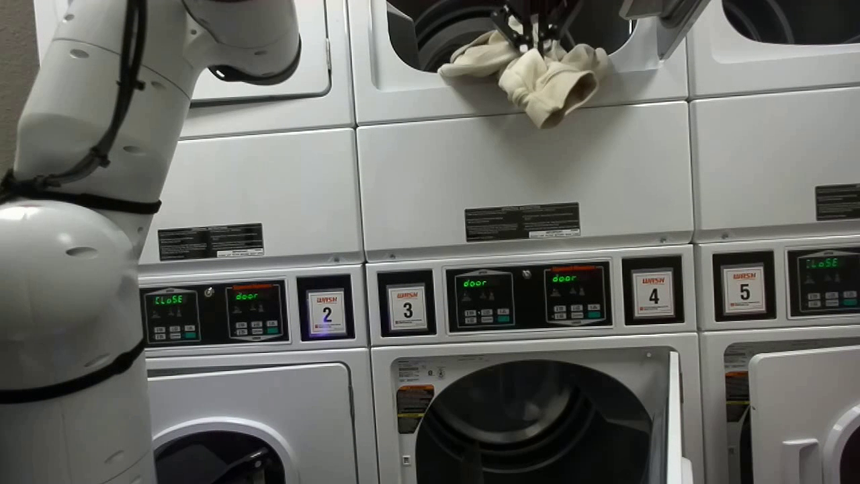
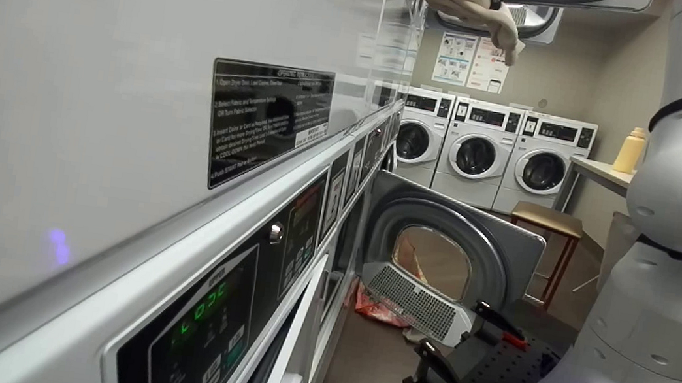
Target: Remove the item of clothing from the upper middle dryer and place it inside the bottom right dryer
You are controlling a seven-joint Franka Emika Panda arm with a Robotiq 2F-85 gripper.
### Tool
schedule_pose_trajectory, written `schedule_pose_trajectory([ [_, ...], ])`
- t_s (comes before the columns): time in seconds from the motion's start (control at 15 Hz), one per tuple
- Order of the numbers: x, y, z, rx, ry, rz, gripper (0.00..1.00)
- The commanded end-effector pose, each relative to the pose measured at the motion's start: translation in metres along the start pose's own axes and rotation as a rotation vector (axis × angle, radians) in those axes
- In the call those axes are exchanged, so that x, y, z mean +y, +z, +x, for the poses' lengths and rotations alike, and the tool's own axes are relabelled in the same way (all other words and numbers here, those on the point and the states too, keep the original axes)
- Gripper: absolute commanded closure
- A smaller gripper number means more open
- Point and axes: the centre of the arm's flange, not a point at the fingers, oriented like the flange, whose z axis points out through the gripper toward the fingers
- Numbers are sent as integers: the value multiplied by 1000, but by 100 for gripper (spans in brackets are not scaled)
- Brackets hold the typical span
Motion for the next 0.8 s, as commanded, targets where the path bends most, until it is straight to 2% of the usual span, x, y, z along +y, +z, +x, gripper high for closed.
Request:
schedule_pose_trajectory([
  [0.0,-9,82,-23,-80,3,4,93],
  [0.27,3,139,-9,-107,-20,-20,93],
  [0.73,5,228,-7,-136,-60,-43,94],
])
